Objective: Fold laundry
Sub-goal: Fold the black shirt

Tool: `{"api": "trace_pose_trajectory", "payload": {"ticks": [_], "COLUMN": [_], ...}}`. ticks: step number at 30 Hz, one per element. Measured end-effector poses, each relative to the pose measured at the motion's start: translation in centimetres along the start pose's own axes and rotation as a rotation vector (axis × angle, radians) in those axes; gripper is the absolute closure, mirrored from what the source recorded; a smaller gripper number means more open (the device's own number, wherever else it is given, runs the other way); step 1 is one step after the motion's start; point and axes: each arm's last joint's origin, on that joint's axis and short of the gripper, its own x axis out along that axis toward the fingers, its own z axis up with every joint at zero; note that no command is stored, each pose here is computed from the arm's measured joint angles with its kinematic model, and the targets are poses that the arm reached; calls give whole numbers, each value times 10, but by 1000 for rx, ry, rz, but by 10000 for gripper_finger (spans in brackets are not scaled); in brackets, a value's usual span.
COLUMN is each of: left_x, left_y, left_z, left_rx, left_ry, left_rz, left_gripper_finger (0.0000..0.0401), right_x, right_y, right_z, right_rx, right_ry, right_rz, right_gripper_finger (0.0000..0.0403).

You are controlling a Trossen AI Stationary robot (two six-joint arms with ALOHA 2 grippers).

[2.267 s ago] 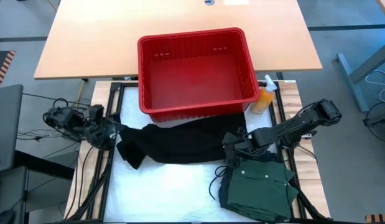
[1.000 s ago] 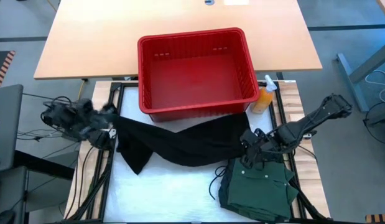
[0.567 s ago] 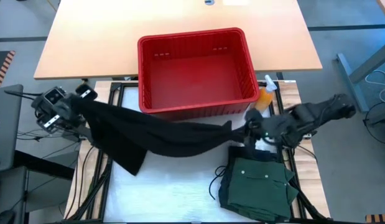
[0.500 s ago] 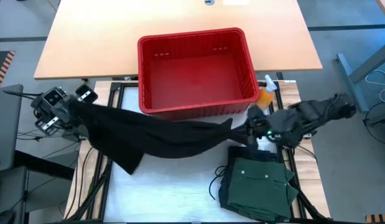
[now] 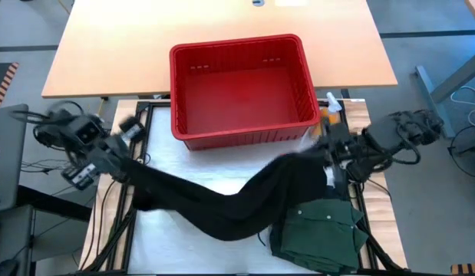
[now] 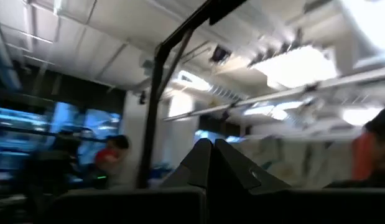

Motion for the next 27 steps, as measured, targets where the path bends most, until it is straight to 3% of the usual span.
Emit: {"api": "trace_pose_trajectory", "payload": {"ticks": [3,7,11,17,22,24,27], "left_x": [5,-1,-13,-23,-32,-35,-42], "left_y": [-2,0,-1,-10,-16,-14,-5], "left_z": [29,57,78,112,118,102,57], "left_rx": [169,305,354,368,254,150,-56], "left_ry": [112,253,323,238,282,407,661], "left_rz": [101,373,517,557,473,436,491], "left_gripper_finger": [401,401,401,401,401,401,401], "right_x": [-2,0,2,-7,-10,3,30], "right_y": [-18,-44,-62,-71,-65,-58,-43], "right_z": [4,7,8,15,7,-9,-50], "right_rx": [-77,-79,-66,-172,-93,-34,-8], "right_ry": [-6,22,54,83,173,286,501], "right_rz": [-193,-378,-407,-430,-294,-232,-205], "right_gripper_finger": [387,387,387,387,387,387,387]}}
